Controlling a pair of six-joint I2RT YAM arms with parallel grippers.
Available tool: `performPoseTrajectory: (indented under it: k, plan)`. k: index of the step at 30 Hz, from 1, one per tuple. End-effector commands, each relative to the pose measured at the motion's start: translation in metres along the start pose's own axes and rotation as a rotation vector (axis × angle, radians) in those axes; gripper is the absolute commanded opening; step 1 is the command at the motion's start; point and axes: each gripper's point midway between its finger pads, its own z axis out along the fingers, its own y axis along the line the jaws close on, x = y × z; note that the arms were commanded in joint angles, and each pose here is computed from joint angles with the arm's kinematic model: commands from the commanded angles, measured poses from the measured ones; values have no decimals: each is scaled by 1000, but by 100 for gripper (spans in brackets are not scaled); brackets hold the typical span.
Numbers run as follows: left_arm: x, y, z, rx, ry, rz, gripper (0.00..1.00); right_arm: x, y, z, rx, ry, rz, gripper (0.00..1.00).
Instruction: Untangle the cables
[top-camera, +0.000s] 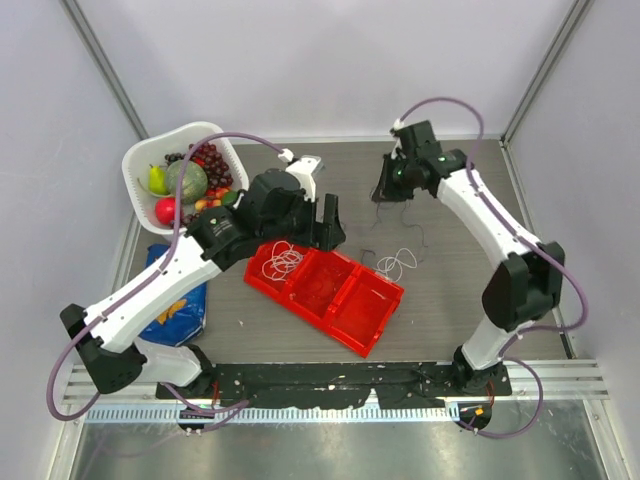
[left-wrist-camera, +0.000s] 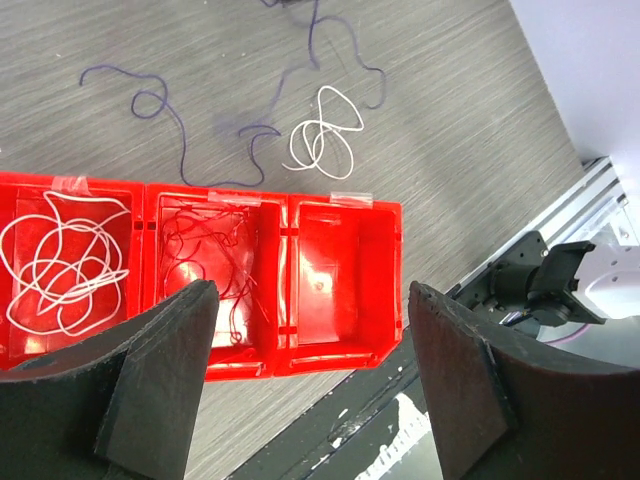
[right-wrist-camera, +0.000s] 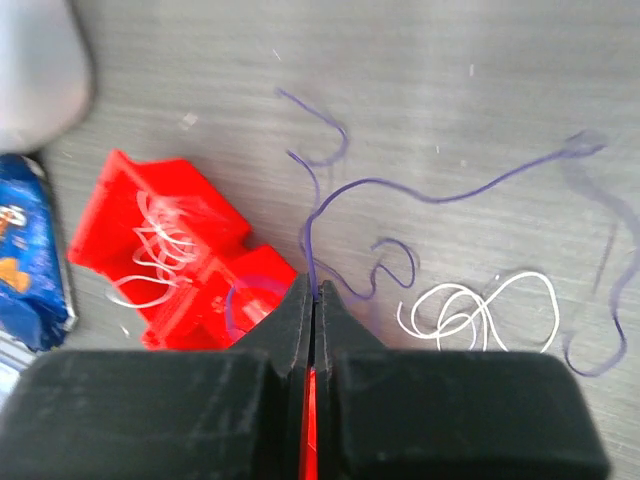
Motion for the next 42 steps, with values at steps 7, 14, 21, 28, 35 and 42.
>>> performPoseTrajectory:
  k: [7, 14, 21, 28, 35, 42]
  plan:
    - [-57, -16, -32, 71, -206, -50, 83, -88, 58, -185, -99, -496, -67, 1]
    - [-83, -28, -50, 130, -302, -86, 83, -108, 108, -269, -326, -708, -133, 1]
    - [-98, -21, -70, 128, -395, -127, 84, -102, 155, -336, -583, -821, -240, 1]
    - [-109, 9, -102, 26, -578, -180, 85, -58, 177, -363, -793, -786, -356, 1]
    - [-109, 41, -123, -118, -660, -211, 90, 0, 173, -331, -919, -592, -384, 1]
    - [-105, 48, -113, -162, -643, -255, 100, 22, 172, -321, -947, -511, -371, 1]
